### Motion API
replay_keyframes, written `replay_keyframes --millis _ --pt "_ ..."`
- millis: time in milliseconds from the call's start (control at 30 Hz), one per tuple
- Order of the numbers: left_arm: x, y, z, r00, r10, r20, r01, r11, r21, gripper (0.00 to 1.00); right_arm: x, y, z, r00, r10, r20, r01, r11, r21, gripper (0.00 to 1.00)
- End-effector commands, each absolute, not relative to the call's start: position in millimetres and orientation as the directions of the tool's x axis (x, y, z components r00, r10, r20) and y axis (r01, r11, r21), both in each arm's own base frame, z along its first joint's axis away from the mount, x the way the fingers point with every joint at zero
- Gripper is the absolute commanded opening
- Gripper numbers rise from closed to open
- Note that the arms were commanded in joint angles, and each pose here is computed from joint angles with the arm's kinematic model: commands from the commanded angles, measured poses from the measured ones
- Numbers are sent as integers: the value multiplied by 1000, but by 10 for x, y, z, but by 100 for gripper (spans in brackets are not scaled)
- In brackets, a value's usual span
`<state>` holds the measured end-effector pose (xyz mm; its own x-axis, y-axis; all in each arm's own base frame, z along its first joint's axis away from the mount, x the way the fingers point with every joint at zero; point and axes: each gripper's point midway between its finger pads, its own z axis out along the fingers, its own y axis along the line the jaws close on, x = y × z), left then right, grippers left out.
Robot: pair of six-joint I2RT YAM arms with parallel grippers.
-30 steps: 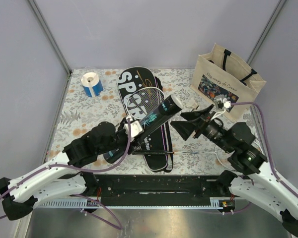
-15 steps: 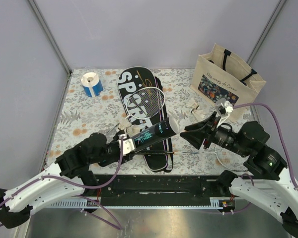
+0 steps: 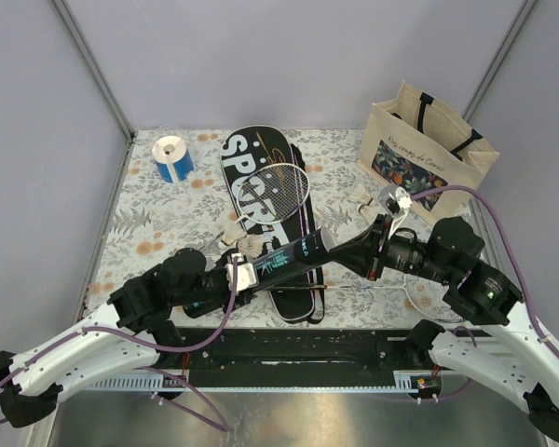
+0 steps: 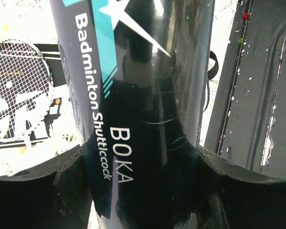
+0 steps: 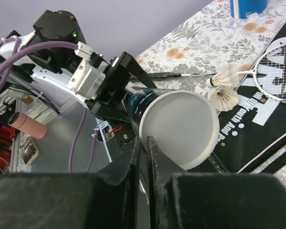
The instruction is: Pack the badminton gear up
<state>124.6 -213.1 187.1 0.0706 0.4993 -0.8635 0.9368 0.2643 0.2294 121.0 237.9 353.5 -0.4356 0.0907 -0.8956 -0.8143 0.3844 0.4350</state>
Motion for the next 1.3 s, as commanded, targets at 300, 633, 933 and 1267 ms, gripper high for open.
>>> replay_keyframes --millis 300,633,933,1267 --pt "1370 -2216 2184 133 414 -901 907 316 279 0 1009 2407 3897 -379 155 -912 -877 253 408 0" --pt "1418 -2189 2165 125 431 -894 896 337 288 0 994 2190 4048 -304 209 -930 -877 319 358 0" --pt "1476 -2151 2176 121 444 -888 880 365 303 0 1113 1782 4431 -143 278 -950 -826 495 270 0" --pt "1517 -2135 2193 120 447 -886 868 385 312 0 1284 1708 4267 -145 238 -960 -766 587 261 0"
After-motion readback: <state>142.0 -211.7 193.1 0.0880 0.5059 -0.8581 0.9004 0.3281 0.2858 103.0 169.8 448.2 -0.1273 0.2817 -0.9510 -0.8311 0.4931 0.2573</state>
